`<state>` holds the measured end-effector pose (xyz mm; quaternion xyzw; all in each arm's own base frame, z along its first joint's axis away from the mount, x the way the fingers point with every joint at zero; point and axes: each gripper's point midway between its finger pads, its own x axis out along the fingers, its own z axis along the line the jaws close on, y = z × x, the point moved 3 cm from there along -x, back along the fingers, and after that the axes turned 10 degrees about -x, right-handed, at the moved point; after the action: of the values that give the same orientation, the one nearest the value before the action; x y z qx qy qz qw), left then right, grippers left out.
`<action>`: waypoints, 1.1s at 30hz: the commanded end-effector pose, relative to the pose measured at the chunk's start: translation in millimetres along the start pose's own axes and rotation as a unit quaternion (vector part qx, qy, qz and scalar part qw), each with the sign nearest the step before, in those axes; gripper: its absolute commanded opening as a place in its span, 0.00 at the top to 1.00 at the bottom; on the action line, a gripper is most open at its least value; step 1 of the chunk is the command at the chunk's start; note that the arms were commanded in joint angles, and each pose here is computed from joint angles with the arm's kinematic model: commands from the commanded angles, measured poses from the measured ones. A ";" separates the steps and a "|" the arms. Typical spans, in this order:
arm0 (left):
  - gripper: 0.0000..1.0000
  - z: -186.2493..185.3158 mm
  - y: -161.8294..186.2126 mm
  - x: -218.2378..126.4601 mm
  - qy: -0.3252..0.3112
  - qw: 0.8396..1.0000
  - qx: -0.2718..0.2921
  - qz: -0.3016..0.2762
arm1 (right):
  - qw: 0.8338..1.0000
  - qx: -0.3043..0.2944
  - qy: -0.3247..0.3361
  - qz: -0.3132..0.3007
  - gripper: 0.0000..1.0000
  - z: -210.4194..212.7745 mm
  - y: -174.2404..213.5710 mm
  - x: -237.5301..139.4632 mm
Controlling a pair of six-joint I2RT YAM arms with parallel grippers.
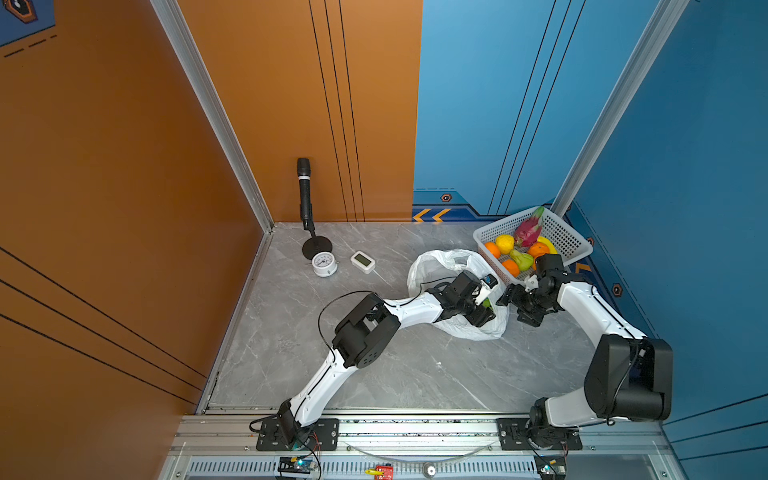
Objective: Untie the knot of the plastic bag and take out the fruit
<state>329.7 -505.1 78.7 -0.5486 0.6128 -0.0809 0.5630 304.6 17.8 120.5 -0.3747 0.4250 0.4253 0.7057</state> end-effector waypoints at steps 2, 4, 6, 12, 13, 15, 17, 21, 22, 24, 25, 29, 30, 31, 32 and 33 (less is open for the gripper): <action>0.33 7.4 13.0 -17.7 -0.025 1.000 -0.005 0.013 | 1.000 -0.007 0.006 0.012 0.20 6.1 -6.5 20.2; 0.32 6.8 15.0 -24.2 -0.027 1.000 -0.006 0.012 | 0.999 -0.020 0.001 0.028 0.22 13.3 -2.6 29.5; 0.32 7.4 16.5 -29.8 -0.034 0.999 -0.006 0.011 | 0.999 -0.027 0.012 0.037 0.34 13.1 2.1 35.1; 0.25 9.2 7.7 -52.5 -0.054 0.998 -0.011 -0.012 | 0.998 -0.016 0.050 0.047 0.62 -3.2 13.3 39.8; 0.25 10.1 4.9 -56.7 -0.058 0.998 -0.012 -0.017 | 0.997 -0.019 0.055 0.052 0.64 -5.1 15.9 39.7; 0.24 7.8 -2.0 -63.6 -0.058 0.998 -0.012 -0.028 | 0.996 -0.025 0.059 0.060 0.65 -7.4 21.0 40.0; 0.24 4.9 -9.5 -68.6 -0.054 0.998 -0.011 -0.038 | 0.996 -0.025 0.063 0.062 0.69 -10.2 24.9 40.5; 0.25 -4.0 -22.9 -69.2 -0.031 0.998 -0.013 -0.050 | 0.997 -0.028 0.048 0.058 0.72 -4.9 26.0 41.8; 0.26 -4.3 -23.3 -66.6 -0.028 0.998 -0.015 -0.047 | 0.997 -0.030 0.047 0.058 0.72 -3.9 26.3 42.2; 0.28 -2.8 -20.7 -59.4 -0.030 0.999 -0.018 -0.040 | 0.997 -0.029 0.045 0.058 0.72 -2.3 25.4 42.8; 0.28 -0.8 -20.1 -57.0 -0.033 0.999 -0.021 -0.037 | 0.997 -0.028 0.044 0.058 0.72 -1.9 24.9 42.9; 0.29 1.3 -17.8 -48.2 -0.034 0.999 -0.021 -0.022 | 0.997 -0.025 0.042 0.057 0.72 -1.6 25.6 43.2; 0.28 0.1 -16.4 -46.1 -0.030 0.999 -0.017 -0.018 | 0.997 -0.025 0.042 0.058 0.72 -2.0 26.3 43.3; 0.28 -1.4 -15.6 -44.5 -0.024 0.999 -0.016 -0.015 | 0.997 -0.024 0.042 0.057 0.71 -2.5 25.8 43.2; 0.27 -4.8 -13.8 -42.6 -0.014 1.000 -0.013 -0.008 | 0.997 -0.023 0.042 0.057 0.71 -2.3 25.9 43.3; 0.25 -5.6 -10.5 -41.1 -0.011 1.000 -0.008 0.002 | 0.997 -0.022 0.042 0.057 0.71 -2.3 26.2 43.3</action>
<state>327.1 -478.3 127.2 -0.5770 0.5782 -0.0781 0.5715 297.1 36.7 75.7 -0.3848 0.4613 0.4582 0.6551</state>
